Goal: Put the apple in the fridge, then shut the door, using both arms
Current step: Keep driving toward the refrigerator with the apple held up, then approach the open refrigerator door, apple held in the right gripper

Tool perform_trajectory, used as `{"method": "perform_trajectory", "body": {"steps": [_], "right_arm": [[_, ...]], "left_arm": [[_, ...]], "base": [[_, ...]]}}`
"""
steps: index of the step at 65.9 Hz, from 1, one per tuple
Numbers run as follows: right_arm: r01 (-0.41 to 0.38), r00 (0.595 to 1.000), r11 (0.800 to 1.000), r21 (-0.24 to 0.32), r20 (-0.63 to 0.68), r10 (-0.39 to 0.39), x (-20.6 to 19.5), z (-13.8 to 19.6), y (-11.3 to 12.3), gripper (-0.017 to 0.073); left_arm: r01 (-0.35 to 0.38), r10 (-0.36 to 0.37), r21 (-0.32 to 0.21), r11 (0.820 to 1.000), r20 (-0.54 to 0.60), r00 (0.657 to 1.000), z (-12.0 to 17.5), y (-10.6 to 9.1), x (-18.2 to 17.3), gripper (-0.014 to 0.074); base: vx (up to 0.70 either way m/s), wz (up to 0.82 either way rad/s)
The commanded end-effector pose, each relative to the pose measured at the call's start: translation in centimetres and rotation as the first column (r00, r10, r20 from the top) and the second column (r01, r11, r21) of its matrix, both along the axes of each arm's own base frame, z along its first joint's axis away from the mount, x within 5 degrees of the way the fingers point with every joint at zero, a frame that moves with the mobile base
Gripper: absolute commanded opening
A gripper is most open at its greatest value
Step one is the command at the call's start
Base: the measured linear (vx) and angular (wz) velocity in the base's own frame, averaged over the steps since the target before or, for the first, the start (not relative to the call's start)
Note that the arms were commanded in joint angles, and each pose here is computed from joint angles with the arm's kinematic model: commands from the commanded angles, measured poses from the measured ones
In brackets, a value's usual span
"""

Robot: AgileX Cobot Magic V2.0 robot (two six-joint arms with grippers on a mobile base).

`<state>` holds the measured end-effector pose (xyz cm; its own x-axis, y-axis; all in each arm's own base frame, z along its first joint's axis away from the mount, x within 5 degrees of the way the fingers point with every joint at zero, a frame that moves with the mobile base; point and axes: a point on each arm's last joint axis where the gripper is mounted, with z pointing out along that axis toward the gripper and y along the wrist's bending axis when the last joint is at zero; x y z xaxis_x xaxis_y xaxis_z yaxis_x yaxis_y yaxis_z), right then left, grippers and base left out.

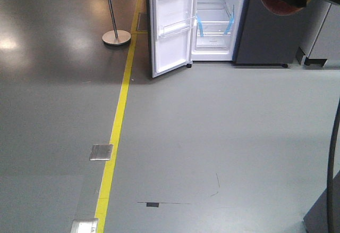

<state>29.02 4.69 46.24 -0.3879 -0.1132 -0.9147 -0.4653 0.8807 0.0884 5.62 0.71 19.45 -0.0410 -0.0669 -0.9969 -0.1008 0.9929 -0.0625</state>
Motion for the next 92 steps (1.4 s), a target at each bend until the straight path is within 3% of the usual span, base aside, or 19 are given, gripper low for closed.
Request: {"method": "perform_trajectory", "body": {"steps": [1, 92], "right_arm": [[0.022, 0.994, 0.999, 0.048, 0.110, -0.027, -1.01, 2.39, -0.14, 0.0122], [0.022, 0.994, 0.999, 0.048, 0.110, -0.027, -1.01, 2.39, -0.14, 0.0122]], "left_arm": [[0.031, -0.031, 0.003, 1.000, 0.095, 0.995, 1.35, -0.27, -0.11, -0.0006], [0.031, -0.031, 0.003, 1.000, 0.095, 0.995, 1.35, -0.27, -0.11, -0.0006]], "base": [[0.10, 0.02], [0.10, -0.01]]}}
